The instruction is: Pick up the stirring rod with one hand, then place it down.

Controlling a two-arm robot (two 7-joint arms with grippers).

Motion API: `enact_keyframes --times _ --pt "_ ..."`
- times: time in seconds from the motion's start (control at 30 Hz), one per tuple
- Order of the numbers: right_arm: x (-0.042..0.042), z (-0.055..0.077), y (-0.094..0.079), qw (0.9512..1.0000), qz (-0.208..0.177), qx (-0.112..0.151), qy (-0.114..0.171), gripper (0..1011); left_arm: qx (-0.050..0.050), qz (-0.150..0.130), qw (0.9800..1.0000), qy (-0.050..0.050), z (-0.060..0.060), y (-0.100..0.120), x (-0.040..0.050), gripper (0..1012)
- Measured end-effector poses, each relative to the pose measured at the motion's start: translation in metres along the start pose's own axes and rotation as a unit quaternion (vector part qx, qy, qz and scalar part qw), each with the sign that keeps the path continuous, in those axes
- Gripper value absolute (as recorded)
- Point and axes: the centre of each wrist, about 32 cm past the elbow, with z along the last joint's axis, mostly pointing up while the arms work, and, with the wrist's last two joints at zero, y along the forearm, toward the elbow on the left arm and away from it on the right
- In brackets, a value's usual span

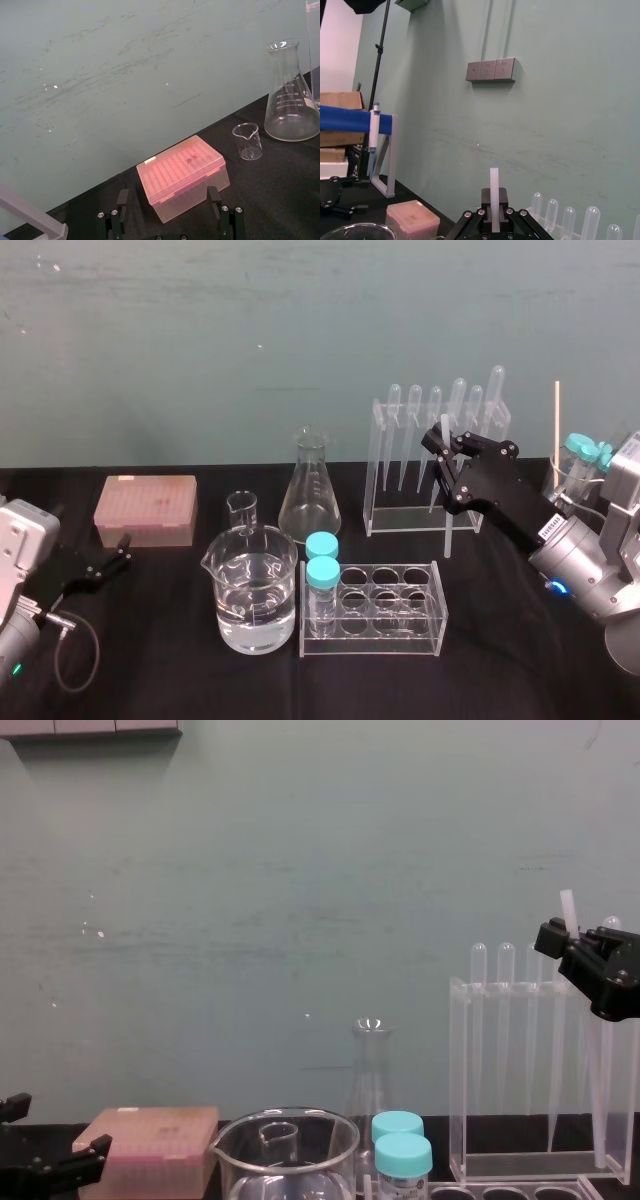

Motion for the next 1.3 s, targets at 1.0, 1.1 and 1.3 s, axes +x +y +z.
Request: enact_keyframes --times 1.0,1.1,1.3 --pt "0.0000 0.0000 0.0000 1.0000 0.000 0.000 0.000 69 0.000 0.000 1.0000 0.000 0.0000 0.0000 0.0000 1000" --pt "0.0000 0.0000 0.0000 1.0000 0.000 0.000 0.000 69 0.000 0.000 1.0000 0.000 0.0000 0.0000 0.0000 1000" --pt "0.0000 0.0000 0.0000 1.0000 0.000 0.000 0.000 69 0.000 0.000 1.0000 0.000 0.0000 0.0000 0.0000 1000"
